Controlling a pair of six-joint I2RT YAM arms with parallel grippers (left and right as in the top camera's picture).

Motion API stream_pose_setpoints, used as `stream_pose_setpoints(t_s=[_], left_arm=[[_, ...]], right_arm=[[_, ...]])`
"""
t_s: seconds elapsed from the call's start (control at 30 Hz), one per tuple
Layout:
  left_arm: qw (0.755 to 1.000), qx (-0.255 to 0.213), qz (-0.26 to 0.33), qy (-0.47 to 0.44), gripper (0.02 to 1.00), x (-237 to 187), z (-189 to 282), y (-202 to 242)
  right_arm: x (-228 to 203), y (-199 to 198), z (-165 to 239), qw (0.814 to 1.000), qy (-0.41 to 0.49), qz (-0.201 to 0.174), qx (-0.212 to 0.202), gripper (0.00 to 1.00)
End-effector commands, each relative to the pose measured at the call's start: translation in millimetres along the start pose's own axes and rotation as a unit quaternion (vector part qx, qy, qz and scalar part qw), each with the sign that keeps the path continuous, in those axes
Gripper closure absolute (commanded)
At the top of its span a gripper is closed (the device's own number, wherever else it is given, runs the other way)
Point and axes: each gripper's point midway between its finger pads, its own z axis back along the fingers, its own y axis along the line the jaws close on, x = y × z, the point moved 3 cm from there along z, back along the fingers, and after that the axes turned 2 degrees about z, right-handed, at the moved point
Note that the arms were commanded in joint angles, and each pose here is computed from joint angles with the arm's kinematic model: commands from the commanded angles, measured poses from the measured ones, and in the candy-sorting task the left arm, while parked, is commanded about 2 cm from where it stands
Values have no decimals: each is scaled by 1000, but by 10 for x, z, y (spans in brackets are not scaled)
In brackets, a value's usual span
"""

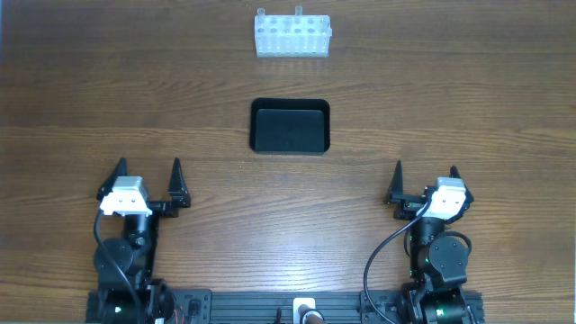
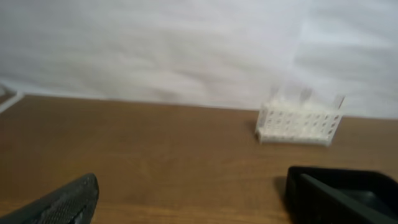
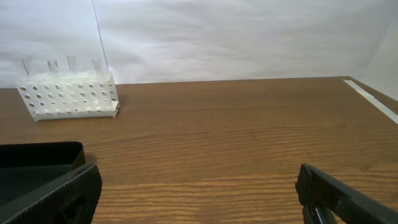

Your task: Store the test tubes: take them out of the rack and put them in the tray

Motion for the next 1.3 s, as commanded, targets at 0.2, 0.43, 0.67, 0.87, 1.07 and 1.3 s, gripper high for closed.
stream_pose_setpoints(t_s=[0.2,0.43,0.67,0.87,1.07,1.3], left_arm=[[999,-34,-15,-14,20,400,-144,-97],[997,-50,-8,54,20,794,-709,-177],[990,-94,-4,108,18,949,-1582,-465],[979,-122,-7,161,20,933,-2319,-871],[975,-111,-9,191,20,695,-2968,-1248],[969,-97,-13,227,20,282,-3537,-1577]], right_arm=[[-13,-3,0,1000,-2,3,1,9],[-13,-3,0,1000,-2,3,1,9],[-13,-3,0,1000,-2,3,1,9],[-13,-3,0,1000,-2,3,1,7],[-13,-3,0,1000,-2,3,1,7],[-13,-3,0,1000,-2,3,1,9]])
